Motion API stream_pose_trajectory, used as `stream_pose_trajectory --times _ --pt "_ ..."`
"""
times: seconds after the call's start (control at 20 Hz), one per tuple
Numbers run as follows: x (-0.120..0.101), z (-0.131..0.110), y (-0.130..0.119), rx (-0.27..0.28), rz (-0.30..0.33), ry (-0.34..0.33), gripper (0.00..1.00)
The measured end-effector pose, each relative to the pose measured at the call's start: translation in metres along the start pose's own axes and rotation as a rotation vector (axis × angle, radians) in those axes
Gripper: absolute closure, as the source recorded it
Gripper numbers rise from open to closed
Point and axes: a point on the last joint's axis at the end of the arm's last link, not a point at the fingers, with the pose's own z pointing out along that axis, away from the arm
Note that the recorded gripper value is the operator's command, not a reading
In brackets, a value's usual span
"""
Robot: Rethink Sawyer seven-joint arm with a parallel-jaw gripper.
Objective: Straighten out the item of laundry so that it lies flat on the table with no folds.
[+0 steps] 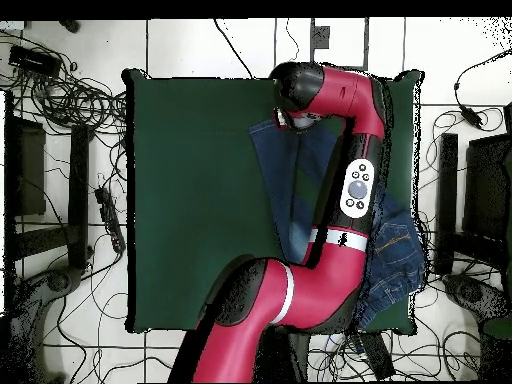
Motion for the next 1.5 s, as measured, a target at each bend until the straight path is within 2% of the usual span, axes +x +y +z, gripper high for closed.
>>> stream_pose_trajectory --times 1.4,1.45,1.5 --pt "-0.005 -0.002 0.009 0.023 -0.019 -0.012 0.00" --pt "-0.005 -0.003 0.010 0.024 -0.020 -0.015 1.00" --pt "-0.006 -0.003 0.011 0.024 -0.021 -0.015 1.00"
